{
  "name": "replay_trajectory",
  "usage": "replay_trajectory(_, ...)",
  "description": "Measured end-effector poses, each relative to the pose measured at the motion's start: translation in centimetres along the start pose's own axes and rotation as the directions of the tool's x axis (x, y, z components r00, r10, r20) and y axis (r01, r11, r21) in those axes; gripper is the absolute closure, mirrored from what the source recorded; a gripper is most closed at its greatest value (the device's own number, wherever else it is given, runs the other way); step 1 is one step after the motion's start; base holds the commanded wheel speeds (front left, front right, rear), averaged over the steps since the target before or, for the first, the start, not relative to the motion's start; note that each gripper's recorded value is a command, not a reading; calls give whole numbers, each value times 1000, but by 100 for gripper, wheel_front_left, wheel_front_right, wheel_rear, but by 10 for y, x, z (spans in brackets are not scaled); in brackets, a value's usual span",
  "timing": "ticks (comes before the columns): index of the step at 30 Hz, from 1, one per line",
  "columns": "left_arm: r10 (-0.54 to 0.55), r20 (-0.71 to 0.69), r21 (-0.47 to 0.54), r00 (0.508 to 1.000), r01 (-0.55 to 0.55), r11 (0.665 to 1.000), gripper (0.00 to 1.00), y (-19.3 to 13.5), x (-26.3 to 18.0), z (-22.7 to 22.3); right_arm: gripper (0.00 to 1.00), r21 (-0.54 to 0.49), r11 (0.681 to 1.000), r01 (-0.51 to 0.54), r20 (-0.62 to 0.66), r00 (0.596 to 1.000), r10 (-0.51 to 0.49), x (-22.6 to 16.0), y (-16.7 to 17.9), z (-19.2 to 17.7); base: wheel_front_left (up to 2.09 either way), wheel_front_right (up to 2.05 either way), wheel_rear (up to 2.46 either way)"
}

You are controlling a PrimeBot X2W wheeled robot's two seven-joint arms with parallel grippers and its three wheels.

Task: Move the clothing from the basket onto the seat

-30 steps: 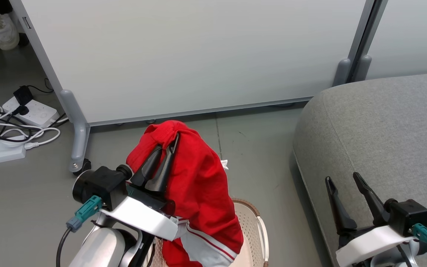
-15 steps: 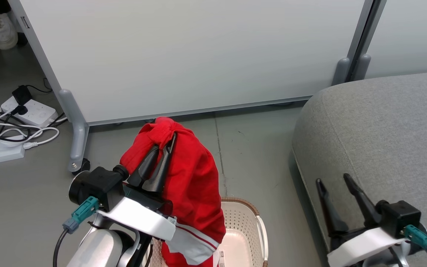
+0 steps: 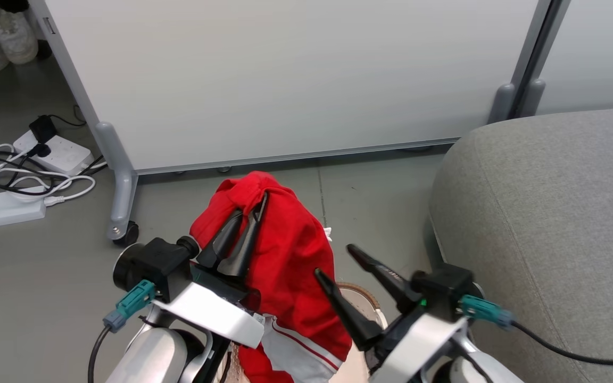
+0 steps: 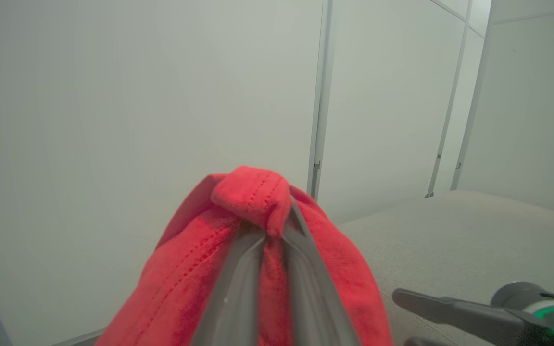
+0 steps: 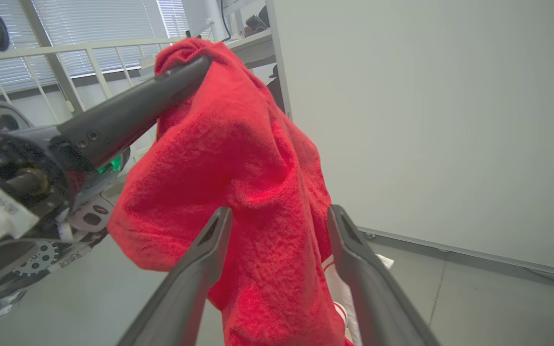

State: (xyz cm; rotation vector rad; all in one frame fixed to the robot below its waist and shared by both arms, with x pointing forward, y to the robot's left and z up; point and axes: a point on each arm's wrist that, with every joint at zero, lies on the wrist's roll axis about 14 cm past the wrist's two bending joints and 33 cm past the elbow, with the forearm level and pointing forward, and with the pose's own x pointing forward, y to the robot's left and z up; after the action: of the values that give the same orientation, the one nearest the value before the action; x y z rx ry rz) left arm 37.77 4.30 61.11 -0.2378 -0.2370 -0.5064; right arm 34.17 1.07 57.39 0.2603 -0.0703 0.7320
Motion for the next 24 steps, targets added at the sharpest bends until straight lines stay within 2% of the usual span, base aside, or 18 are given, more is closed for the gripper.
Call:
replay_trajectory(4,-8,-1,0,1000,8,1000,100,-2,0,0,0,-4,997,-73,-75,995,72,13,14,-18,0,0,0)
replay_trajectory(9,-12,-9,2,1000,12,1000,100,-3,-1,-3,0,-14,993,-121,-149,982,118,22,21,-38,0,0,0)
replay_trajectory(19,-21,-8,-2,1000,20,1000,100,-5,-1,-3,0,-23,990,-140,-198,971,133,33,20,-53,0,0,0)
replay_trajectory(20,-21,-7,-3,1000,21,1000,100,-5,-1,-3,54,-24,989,-147,-205,969,139,34,21,-55,0,0,0)
replay_trajectory(21,-23,-6,-4,1000,23,1000,100,-6,-1,-2,93,-20,988,-151,-205,968,144,35,23,-56,0,0,0)
replay_trajectory(22,-24,-6,-7,1000,24,1000,100,-6,-1,-2,100,-17,988,-155,-203,968,148,36,24,-56,0,0,0)
replay_trajectory(24,-25,-7,-10,1000,25,1000,100,-6,-1,-3,100,-13,987,-161,-212,965,154,37,25,-58,0,0,0)
